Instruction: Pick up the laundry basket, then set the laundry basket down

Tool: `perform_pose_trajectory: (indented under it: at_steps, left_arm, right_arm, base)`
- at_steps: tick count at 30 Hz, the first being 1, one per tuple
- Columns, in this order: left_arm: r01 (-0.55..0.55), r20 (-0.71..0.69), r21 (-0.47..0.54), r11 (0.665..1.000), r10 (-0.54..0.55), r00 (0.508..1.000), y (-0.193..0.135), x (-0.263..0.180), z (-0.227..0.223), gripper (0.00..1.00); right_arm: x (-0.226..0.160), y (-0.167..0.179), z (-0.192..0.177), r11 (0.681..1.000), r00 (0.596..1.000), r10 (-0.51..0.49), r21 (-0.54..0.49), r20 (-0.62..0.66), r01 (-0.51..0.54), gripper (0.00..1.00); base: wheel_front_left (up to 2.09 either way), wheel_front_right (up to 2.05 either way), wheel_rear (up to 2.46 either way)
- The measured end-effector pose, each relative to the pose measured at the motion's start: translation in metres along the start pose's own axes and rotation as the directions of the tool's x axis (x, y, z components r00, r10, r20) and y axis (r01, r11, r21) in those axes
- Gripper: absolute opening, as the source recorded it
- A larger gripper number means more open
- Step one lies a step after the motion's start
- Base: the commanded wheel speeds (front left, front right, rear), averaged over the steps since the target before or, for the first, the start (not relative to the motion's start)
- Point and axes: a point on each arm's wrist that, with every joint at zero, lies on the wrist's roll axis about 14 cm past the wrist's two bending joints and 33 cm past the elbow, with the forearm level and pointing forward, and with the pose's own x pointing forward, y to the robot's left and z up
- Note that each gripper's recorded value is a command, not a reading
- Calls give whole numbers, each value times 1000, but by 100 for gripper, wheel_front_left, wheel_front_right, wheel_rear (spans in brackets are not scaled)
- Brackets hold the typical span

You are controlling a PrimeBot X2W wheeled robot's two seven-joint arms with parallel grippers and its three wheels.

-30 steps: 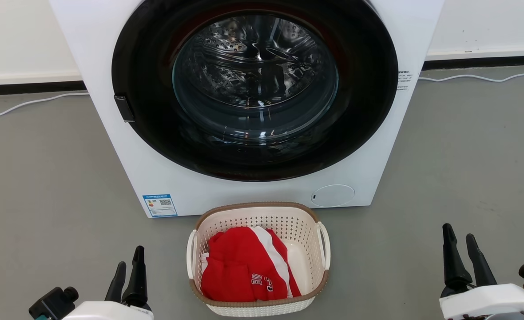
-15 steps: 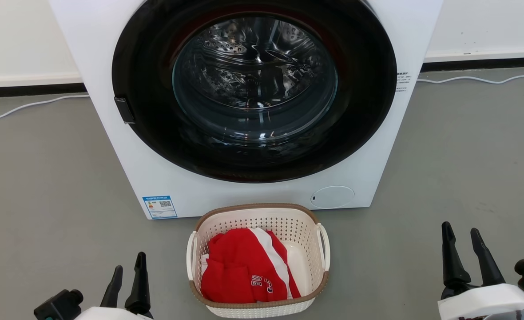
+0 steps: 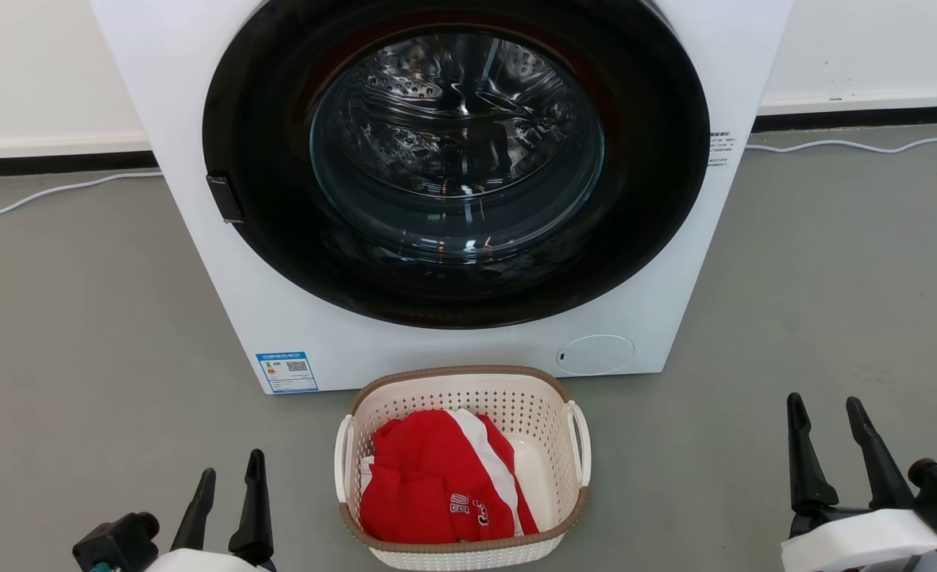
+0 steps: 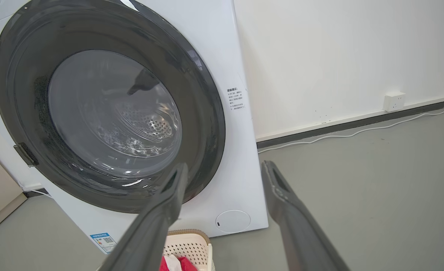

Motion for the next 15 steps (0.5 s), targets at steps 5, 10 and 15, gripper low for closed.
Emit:
perform_pose_trajectory:
  at_steps: [5, 10, 15]
  left_arm:
    - [10, 14, 56, 998, -11, 1000, -1, 0, 2, 100]
    - [20, 22, 112, 994, -22, 1000, -2, -1, 4, 100]
    - [20, 16, 166, 986, -23, 1000, 0, -5, 0, 100]
  right_arm:
    - [1, 1, 6, 998, 1000, 12, -64, 23, -11, 100]
    - [0, 1, 9, 992, 999, 18, -127, 33, -14, 100]
    - [0, 1, 11, 982, 999, 28, -187, 42, -19, 100]
  base:
    - [0, 0, 0]
    - [0, 0, 0]
    - [0, 0, 0]
